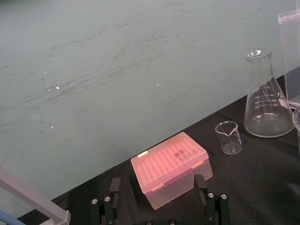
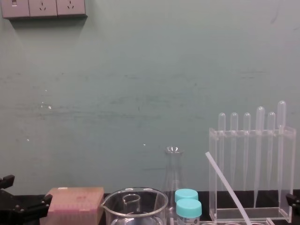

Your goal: Pick up the stirring rod with one hand, then place it down.

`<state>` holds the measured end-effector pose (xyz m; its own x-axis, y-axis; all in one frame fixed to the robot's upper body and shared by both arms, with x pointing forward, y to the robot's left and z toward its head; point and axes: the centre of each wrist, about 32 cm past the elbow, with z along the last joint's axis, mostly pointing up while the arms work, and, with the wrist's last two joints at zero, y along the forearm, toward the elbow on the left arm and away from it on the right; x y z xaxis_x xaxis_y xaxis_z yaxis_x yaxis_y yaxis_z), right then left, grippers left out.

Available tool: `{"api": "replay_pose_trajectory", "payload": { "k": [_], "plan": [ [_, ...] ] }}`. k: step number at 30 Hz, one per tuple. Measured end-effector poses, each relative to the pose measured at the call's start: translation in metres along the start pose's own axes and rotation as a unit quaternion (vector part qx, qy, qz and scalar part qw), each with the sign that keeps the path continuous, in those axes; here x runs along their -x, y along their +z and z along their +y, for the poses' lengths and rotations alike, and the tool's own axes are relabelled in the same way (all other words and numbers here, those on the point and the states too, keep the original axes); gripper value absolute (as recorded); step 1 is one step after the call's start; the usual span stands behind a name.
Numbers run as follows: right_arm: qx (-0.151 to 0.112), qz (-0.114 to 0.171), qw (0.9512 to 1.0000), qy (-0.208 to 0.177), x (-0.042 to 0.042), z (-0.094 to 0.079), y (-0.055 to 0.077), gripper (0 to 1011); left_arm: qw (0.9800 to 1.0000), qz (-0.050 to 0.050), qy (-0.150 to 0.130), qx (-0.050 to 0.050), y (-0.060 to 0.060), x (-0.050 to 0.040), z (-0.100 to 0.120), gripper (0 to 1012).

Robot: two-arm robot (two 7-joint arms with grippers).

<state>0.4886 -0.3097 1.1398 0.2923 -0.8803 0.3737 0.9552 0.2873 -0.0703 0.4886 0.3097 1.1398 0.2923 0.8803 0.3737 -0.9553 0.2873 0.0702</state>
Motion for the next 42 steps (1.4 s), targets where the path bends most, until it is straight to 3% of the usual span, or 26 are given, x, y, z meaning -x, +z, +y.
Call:
{"api": "replay_pose_trajectory", "payload": {
  "k": [42],
  "plan": [
    [0.000,0.000,1.0000,0.000,0.0000,0.0000,0.0000,1002,1.0000,0.000,0.000,0.000,0.0000,0.0000,0.0000,1000]
  ]
}}
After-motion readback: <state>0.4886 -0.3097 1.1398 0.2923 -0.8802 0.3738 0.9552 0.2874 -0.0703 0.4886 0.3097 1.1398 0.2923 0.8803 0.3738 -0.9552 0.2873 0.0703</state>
